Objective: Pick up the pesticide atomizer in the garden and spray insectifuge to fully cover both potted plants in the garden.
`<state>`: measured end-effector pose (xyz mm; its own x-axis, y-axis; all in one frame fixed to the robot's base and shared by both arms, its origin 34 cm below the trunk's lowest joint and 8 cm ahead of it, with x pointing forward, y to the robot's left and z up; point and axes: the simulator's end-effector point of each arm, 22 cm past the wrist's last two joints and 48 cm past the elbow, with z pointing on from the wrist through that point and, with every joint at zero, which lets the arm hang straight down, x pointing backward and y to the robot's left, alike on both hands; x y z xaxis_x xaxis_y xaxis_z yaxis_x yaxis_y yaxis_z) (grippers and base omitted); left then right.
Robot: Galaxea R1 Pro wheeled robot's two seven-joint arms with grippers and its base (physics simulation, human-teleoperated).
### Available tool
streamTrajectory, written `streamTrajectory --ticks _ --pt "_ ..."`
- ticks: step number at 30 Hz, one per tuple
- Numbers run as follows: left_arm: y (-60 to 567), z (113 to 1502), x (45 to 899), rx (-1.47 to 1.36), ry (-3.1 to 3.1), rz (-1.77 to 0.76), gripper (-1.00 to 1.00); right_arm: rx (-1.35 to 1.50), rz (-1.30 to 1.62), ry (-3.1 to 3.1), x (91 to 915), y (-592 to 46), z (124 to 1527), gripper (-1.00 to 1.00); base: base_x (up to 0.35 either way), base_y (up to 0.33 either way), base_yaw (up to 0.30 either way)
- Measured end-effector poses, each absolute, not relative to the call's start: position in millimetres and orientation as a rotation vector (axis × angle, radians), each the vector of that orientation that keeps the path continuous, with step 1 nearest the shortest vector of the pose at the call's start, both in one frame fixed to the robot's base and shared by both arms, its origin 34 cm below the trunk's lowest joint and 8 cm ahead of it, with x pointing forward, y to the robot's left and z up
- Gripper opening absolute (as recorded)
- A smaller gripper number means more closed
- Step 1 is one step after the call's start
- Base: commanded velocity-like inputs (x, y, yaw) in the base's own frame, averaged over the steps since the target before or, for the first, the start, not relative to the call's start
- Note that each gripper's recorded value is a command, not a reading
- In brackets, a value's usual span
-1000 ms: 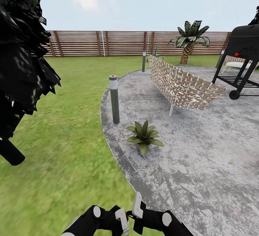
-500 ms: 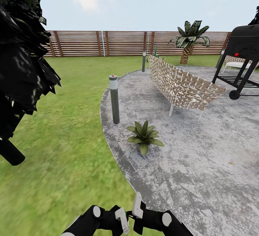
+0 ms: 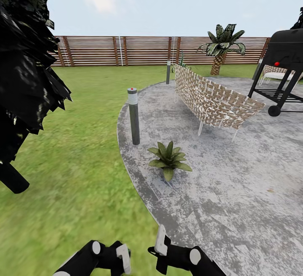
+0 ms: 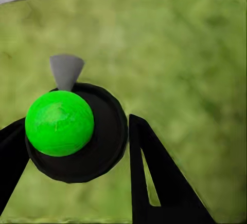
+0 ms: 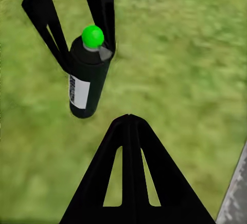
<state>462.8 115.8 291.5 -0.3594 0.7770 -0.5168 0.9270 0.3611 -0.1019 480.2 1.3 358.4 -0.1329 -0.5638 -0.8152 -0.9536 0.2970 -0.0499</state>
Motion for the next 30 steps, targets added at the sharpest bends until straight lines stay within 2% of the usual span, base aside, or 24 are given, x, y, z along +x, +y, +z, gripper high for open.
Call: streamTrajectory --ticks 9,10,23,30 --pt "167 283 463 1.495 2.303 -0.466 -1.0 -1.368 0.648 1.809 480 0 357 -1.0 0.0 0.0 0.0" --pt "172 282 463 1.497 2.309 -0.458 -1.0 -1.368 0.647 1.81 480 -1 357 1.0 0.0 0.0 0.0" --pt "218 280 474 1.404 2.425 -0.357 -1.0 -1.366 0.634 1.824 481 -11 353 1.0 0.0 0.0 0.0" --pt "233 280 480 1.215 2.539 -0.337 -1.0 -1.382 0.55 1.886 486 -69 336 1.0 0.0 0.0 0.0"
